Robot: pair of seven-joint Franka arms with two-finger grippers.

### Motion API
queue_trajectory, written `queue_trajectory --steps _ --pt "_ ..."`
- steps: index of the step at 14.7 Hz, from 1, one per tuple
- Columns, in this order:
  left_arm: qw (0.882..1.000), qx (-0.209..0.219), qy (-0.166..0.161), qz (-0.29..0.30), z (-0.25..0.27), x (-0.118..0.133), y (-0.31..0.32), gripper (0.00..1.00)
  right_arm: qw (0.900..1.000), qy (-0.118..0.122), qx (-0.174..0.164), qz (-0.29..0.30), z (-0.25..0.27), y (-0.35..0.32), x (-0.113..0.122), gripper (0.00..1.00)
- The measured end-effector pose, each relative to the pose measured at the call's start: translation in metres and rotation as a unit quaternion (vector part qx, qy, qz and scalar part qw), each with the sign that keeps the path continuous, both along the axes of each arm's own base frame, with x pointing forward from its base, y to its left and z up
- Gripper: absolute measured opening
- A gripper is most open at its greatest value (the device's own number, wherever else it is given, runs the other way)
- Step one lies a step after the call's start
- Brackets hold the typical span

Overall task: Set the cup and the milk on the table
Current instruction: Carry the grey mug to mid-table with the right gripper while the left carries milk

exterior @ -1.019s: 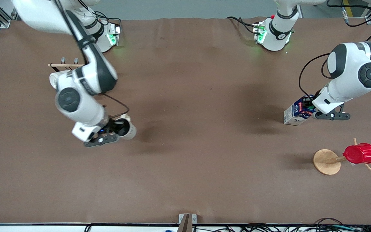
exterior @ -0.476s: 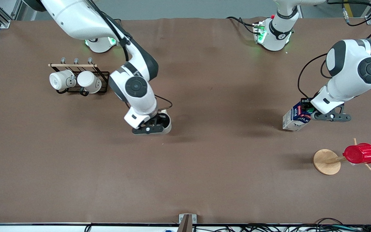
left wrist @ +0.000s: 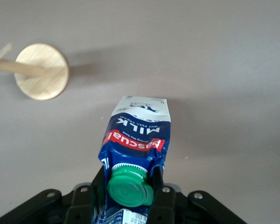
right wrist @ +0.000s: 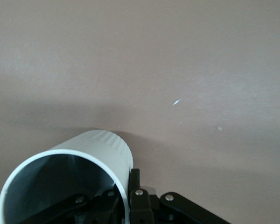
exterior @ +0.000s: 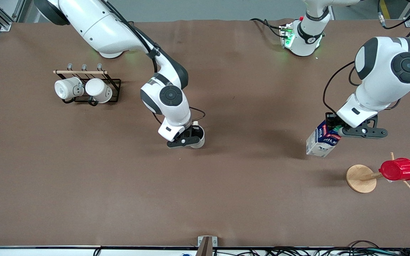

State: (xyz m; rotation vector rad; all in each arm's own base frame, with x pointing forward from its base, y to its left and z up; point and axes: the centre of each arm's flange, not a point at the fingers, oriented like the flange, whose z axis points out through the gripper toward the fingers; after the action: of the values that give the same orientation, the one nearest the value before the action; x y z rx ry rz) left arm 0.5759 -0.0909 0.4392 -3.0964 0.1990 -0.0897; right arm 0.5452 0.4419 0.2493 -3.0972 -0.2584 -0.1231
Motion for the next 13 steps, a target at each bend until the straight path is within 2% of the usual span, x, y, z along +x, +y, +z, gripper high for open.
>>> queue_trajectory --steps 4,6,10,13 --pt "1.000 -0.024 0.009 0.004 0.002 0.017 -0.051 0.41 1.000 -0.004 -0.007 0.001 -0.007 0.014 -0.012 0.05" --pt "0.999 -0.028 0.023 0.013 -0.012 0.010 -0.095 0.41 1.000 -0.006 -0.011 -0.006 -0.014 0.017 -0.015 0.08" --pt "0.999 -0.026 0.039 0.025 -0.027 -0.021 -0.174 0.41 1.000 -0.008 -0.010 -0.010 -0.016 0.017 -0.014 0.48" --pt "0.999 -0.023 0.043 0.023 -0.031 -0.039 -0.209 0.41 1.000 -0.015 -0.006 -0.023 -0.005 0.012 -0.003 0.78"
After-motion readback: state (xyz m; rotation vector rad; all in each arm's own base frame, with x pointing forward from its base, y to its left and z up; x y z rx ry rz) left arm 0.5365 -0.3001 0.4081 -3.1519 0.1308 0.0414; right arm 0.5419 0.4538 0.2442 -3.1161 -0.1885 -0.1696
